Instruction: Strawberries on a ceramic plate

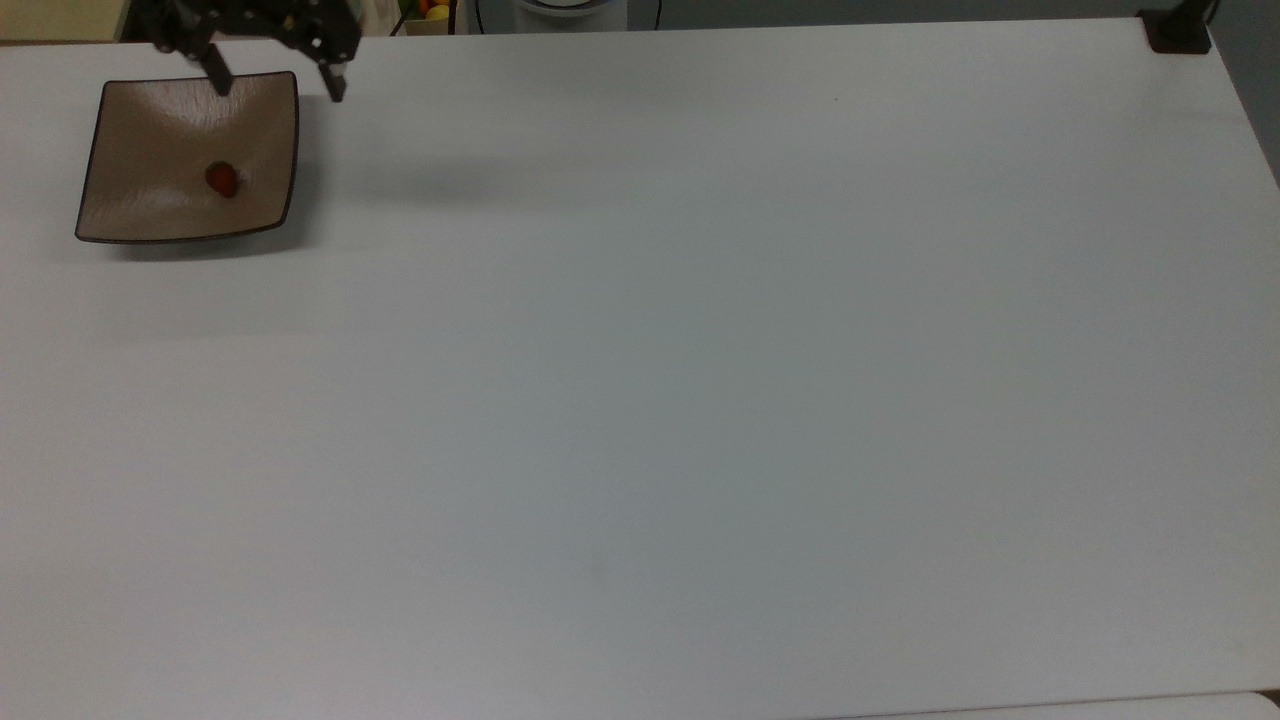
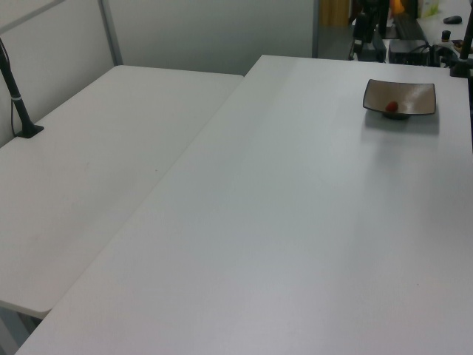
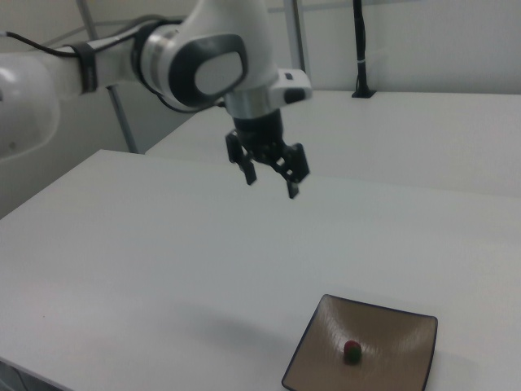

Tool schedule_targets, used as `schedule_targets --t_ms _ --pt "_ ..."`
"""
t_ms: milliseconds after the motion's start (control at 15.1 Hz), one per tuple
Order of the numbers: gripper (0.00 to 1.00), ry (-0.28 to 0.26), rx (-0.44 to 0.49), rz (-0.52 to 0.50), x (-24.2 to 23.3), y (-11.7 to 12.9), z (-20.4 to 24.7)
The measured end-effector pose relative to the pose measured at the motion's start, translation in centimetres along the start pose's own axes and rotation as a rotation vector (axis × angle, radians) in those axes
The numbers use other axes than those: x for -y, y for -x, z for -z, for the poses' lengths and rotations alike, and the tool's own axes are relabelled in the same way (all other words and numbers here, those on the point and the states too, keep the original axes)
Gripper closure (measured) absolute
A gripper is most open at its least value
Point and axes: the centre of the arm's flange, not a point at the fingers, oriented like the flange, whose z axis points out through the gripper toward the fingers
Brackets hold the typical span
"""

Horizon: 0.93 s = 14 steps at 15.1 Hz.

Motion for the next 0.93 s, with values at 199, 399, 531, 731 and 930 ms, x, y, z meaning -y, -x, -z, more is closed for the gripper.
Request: schedule_targets --t_ms 199,399,531,731,930 --pt "0.0 -0.019 0.001 -0.039 4.4 0.7 2.4" --pt "0.0 -0.032 0.009 -0.048 9.5 1.2 3.7" --pt "0.0 -0.037 0.008 -0.042 12.6 1.4 3.9" --pt "0.0 -0.043 0.012 -0.032 16.3 1.6 3.8" --pt "0.0 -0.045 0.015 -0.005 18.1 1.8 3.7"
